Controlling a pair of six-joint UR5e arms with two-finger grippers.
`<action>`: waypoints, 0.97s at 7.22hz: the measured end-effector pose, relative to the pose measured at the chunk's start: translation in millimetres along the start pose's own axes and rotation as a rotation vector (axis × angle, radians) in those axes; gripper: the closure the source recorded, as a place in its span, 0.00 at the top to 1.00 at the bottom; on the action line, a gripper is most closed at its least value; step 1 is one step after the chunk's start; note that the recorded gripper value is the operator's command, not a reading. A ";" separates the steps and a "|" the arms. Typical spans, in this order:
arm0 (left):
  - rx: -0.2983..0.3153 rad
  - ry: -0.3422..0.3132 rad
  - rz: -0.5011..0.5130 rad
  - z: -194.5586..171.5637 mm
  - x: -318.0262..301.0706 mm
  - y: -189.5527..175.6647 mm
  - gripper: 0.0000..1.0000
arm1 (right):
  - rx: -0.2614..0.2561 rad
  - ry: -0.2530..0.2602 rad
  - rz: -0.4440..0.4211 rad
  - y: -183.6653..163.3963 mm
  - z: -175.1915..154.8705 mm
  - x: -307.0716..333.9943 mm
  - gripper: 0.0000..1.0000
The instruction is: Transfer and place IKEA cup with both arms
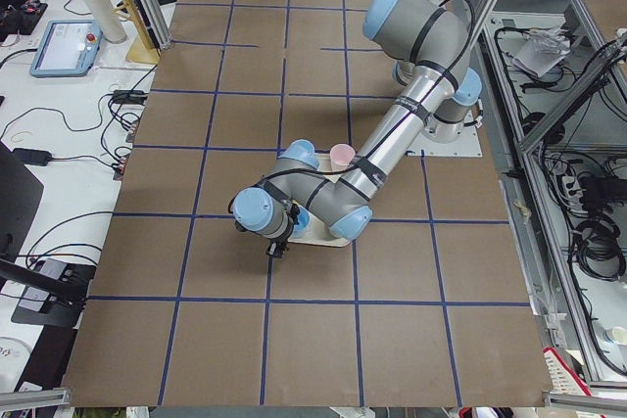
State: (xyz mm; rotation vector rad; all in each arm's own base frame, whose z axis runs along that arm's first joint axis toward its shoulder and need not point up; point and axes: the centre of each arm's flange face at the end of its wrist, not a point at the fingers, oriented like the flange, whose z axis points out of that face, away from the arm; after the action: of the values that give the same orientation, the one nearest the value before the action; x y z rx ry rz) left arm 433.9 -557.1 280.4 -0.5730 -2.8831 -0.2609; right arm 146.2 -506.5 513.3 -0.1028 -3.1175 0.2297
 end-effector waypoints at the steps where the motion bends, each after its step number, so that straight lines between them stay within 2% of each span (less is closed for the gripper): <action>1: -0.019 0.011 -0.022 -25.1 28.4 -20.3 0.78 | 0.000 0.000 0.000 -0.1 -0.1 0.3 1.00; 4: -0.078 0.012 -0.159 -82.3 163.1 -89.6 0.78 | -0.003 0.000 0.001 -0.1 0.3 0.9 1.00; 7: -0.097 -0.081 -0.303 -105.6 347.4 -159.2 0.77 | -0.008 0.001 0.003 -0.5 1.4 2.1 1.00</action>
State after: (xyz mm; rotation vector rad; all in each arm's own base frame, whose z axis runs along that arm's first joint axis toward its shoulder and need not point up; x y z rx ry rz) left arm 72.2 -599.2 437.2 -0.1598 -3.0426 -0.4323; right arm 144.1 -507.1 512.0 -0.1074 -3.1179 0.2171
